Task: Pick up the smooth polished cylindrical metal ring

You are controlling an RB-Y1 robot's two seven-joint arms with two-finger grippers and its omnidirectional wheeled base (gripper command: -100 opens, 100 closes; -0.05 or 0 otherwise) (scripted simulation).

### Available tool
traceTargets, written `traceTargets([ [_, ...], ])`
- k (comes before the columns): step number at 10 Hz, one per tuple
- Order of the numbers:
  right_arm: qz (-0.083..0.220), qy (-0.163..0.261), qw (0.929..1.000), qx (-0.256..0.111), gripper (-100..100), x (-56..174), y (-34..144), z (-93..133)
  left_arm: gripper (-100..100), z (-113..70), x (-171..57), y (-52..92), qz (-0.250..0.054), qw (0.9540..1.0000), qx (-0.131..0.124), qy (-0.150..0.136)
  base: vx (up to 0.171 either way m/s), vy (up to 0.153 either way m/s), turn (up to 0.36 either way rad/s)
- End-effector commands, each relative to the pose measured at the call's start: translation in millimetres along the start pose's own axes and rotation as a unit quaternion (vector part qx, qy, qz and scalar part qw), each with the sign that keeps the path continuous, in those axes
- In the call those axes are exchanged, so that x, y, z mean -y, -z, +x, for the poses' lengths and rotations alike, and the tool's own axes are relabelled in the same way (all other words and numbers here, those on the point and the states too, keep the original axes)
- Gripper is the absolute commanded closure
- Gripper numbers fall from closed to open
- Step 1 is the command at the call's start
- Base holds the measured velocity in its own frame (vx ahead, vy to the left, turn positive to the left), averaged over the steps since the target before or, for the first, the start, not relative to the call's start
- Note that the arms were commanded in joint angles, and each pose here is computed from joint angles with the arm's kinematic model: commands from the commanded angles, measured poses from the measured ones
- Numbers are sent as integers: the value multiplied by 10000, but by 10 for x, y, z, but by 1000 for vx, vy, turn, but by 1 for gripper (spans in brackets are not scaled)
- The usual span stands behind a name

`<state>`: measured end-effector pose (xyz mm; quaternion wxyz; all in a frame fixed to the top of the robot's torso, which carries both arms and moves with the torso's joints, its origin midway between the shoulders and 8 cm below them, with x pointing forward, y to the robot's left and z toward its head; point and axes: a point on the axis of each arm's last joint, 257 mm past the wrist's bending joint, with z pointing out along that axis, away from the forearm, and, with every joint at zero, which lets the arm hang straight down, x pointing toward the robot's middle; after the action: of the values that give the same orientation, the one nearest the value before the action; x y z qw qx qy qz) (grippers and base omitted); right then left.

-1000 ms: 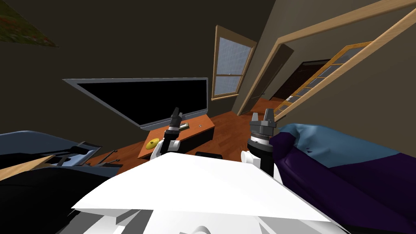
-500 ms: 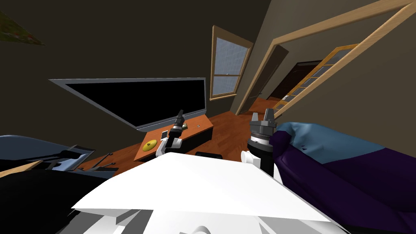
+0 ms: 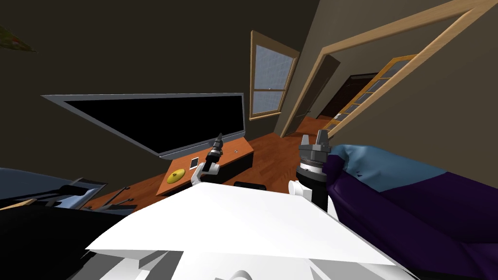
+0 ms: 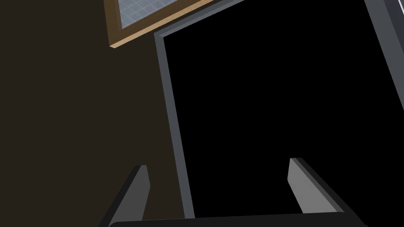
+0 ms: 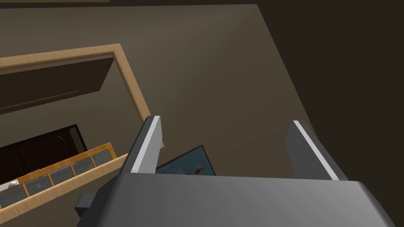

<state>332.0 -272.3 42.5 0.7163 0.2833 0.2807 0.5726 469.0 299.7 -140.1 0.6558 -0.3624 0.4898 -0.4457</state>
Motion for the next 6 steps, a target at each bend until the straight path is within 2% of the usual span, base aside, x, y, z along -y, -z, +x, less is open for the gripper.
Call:
traceTargets([
  [1,0,0,10000,0,0,0,0,0,-100,44,-199,11,-226,9997,-47,-22,11,-18,-33],
  [2,0,0,10000,0,0,0,0,0,-100,87,-347,-50,-423,9990,-98,-58,17,-18,-54],
  [5,0,0,10000,0,0,0,0,0,-100,163,-668,-59,-798,9966,-184,-88,17,-13,-41],
  [6,0,0,10000,0,0,0,0,0,-100,207,-796,-113,-979,9948,-236,-118,20,-15,-60],
])
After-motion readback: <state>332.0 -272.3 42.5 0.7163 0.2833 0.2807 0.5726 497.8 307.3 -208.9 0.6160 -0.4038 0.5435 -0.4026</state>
